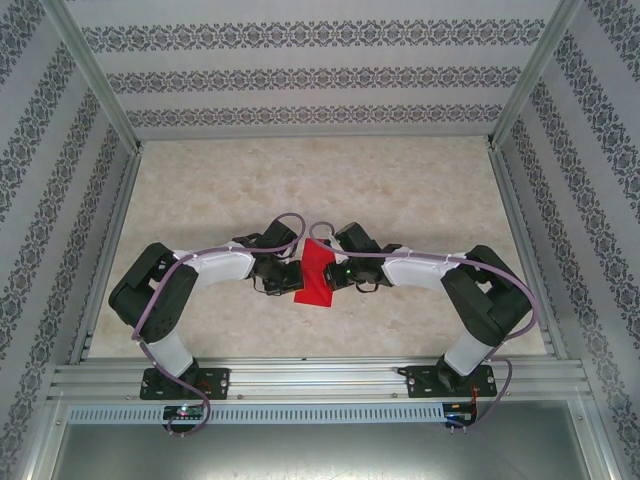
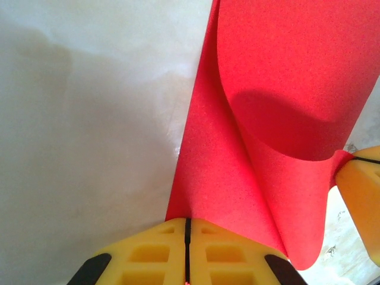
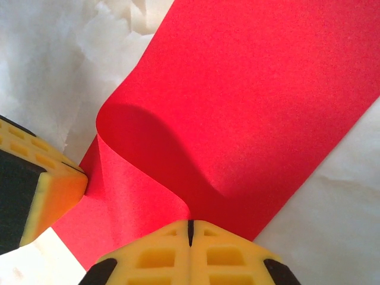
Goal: Fold a paper plane with a square sheet of paper (pick it up from the middle)
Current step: Fold the triangle a second time at the center of the table.
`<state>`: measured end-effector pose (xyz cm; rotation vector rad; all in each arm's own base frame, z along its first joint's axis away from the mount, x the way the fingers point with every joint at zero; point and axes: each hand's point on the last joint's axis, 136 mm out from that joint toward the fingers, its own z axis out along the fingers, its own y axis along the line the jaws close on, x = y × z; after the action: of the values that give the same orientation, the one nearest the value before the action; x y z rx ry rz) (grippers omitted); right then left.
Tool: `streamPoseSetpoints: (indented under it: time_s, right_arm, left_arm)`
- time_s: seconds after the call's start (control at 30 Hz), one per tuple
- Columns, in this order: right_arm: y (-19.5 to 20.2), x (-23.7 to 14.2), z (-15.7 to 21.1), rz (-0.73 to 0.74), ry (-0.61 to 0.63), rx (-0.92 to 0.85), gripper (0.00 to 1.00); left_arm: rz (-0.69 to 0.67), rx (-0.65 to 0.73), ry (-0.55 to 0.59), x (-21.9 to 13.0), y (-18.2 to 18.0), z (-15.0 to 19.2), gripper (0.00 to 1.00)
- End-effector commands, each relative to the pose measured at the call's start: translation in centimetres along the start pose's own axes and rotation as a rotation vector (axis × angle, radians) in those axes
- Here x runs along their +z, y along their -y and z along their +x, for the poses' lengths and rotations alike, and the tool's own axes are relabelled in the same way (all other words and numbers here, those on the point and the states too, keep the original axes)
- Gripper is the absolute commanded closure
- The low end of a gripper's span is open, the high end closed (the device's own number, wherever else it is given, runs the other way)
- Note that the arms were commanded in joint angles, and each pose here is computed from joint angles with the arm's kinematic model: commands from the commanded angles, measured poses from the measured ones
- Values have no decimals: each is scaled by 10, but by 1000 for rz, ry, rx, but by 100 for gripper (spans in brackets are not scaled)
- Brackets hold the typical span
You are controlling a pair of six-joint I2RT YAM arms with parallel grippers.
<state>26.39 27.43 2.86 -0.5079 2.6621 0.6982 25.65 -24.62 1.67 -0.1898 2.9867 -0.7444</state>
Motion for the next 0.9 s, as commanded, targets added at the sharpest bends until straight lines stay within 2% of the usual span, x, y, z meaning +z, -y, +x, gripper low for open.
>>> streamPoseSetpoints:
  time_s: [0.0,0.87]
  right_arm:
    - [7,1,-6,38,-3,-19,95]
    - [22,5,-7,112,-1,12,95]
  left_arm:
    - [-112,-2,-39,10,-25,11,91]
    - [-120,-1,-42,9,-26,12,91]
